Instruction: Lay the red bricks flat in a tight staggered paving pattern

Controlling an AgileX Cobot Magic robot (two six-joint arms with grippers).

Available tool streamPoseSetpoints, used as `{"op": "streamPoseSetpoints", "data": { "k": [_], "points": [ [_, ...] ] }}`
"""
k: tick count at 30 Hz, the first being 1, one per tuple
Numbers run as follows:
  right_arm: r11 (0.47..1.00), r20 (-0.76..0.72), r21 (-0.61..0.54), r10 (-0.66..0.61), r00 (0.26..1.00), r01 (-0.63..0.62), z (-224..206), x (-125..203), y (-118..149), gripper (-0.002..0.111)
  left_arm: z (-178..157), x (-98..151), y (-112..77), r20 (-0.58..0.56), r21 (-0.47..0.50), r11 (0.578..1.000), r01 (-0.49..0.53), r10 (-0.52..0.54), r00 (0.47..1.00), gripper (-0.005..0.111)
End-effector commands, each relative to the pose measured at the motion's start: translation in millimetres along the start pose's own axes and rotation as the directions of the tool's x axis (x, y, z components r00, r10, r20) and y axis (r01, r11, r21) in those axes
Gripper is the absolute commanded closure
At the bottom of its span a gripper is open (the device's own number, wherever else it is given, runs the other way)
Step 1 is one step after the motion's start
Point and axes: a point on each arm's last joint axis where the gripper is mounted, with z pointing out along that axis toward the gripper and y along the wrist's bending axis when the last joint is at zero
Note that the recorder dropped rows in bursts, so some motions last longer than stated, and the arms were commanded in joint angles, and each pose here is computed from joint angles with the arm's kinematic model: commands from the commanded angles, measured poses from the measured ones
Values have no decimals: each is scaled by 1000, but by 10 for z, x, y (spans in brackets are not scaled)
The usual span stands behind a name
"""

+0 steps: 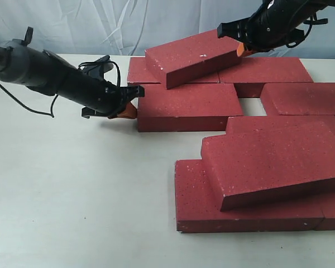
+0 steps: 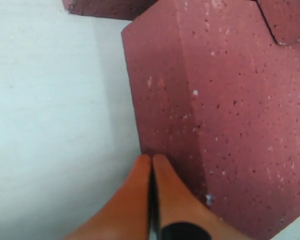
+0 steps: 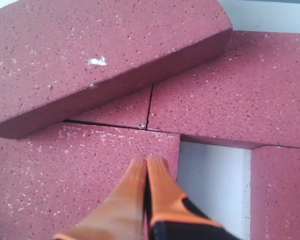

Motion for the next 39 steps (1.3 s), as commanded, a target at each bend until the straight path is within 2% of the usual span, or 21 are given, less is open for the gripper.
{"op": "streamPoseSetpoints", "data": {
  "k": [1,9,27,32,39],
  "points": [
    [1000,14,10,-2,1000,2,-45,-19,-34,109,7,-12,-109,19,8,1000,-13,13,1000,107],
    [1000,14,10,-2,1000,2,-45,-19,-34,109,53,-27,-317,29,43,998,-44,43,999,107],
    [1000,9,7,1,1000,-1,-45,-15,-32,109,190,66,-512,64,20,997,-77,76,995,107],
    [1000,9,6,3,1000,-3,-45,-15,-31,109,252,124,-628,87,6,996,-87,86,993,107],
    [1000,3,4,5,1000,-5,-45,-9,-30,109,270,139,-678,99,20,998,-53,50,994,107]
  ]
}}
